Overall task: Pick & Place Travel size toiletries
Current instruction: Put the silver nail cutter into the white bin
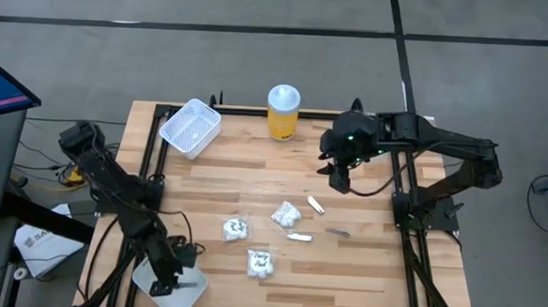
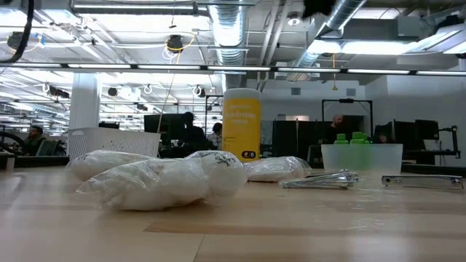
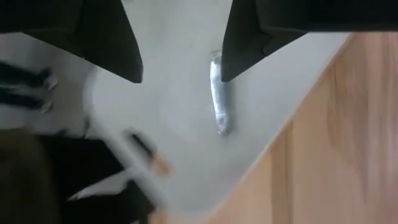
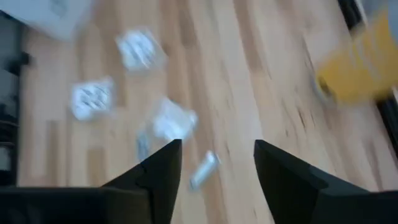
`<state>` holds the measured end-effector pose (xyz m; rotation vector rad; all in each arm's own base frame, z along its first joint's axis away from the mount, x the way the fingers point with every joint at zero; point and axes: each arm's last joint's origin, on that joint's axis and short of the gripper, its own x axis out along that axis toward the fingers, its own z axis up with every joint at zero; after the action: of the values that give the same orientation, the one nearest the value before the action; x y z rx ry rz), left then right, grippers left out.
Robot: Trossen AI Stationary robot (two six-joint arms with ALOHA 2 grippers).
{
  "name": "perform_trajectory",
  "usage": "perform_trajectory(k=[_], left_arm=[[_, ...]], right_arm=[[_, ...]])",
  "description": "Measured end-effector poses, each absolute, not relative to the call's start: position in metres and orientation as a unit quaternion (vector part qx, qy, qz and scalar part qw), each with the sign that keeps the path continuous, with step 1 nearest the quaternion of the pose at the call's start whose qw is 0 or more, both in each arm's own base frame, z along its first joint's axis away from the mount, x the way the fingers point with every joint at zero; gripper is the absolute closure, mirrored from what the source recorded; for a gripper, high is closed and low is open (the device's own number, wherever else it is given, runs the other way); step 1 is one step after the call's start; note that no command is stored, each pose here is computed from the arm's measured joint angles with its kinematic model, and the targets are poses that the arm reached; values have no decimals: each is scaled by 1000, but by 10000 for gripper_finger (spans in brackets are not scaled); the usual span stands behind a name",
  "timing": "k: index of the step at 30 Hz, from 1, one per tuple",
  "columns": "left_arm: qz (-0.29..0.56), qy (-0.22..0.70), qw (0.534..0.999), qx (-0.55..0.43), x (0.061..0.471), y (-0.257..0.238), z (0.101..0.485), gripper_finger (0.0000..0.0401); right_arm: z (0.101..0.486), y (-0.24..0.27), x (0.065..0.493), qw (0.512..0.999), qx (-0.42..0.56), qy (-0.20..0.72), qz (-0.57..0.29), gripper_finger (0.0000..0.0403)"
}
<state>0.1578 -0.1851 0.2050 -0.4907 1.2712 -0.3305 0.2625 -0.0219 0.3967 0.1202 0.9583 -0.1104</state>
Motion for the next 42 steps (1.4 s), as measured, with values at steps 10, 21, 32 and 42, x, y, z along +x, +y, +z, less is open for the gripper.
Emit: perform_trajectory(k=[10,21,32,42], left_arm=[[-55,316,909,-267,142,-126,279,207],[51,161,962,-213,125,-93,306,183],[83,155,960,-217,131,-84,306,174],[91,149,959,-222,133,-82,307,174]], right_arm=[[291,-4,255,789,108,601,-69,183],[191,41,235,753,155,638,-38,197],[167,64,221,754,145,640,-23,199],[148,64,213,759,156,631,-37,196]])
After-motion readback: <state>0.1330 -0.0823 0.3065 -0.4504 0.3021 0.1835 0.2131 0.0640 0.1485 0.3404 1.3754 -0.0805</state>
